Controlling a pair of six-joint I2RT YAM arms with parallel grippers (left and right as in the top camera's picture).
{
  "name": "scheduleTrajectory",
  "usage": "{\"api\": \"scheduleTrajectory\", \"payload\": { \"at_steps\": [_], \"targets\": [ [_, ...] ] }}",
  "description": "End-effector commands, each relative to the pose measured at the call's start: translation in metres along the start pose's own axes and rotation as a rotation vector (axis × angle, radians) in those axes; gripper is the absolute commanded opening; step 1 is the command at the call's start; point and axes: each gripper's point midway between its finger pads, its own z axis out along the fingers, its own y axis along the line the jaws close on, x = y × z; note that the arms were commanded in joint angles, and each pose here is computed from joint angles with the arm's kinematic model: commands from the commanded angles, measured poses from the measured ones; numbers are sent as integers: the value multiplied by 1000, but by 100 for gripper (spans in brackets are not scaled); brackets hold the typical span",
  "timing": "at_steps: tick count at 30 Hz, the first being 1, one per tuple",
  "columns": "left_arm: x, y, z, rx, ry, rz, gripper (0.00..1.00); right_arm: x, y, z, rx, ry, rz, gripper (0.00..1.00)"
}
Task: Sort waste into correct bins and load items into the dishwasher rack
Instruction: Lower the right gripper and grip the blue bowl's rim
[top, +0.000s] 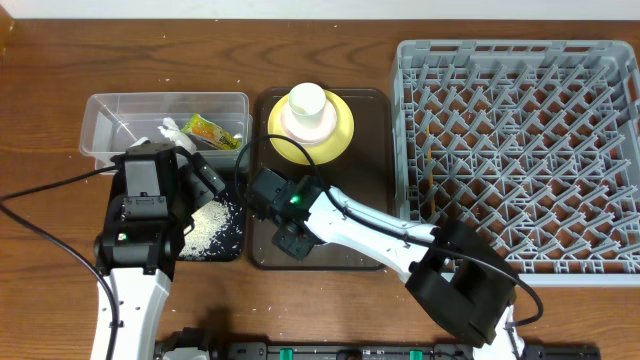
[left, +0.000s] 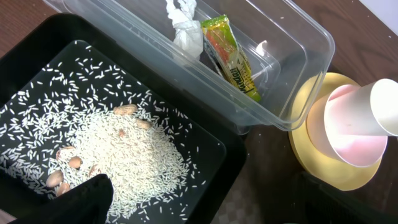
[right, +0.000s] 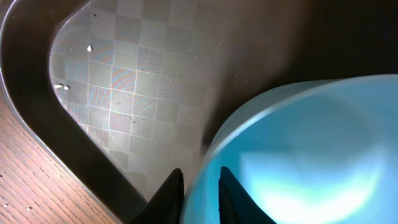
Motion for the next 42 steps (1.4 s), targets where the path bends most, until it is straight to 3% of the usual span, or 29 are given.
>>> {"api": "scheduleTrajectory", "payload": {
  "at_steps": [1, 42],
  "targets": [
    [-6, 1, -2, -14, -17, 1, 95, -9, 2, -5, 4, -24, 1, 18],
    [-6, 1, -2, -14, -17, 1, 95, -4, 1, -7, 6, 4, 1, 17]
  ]
}}
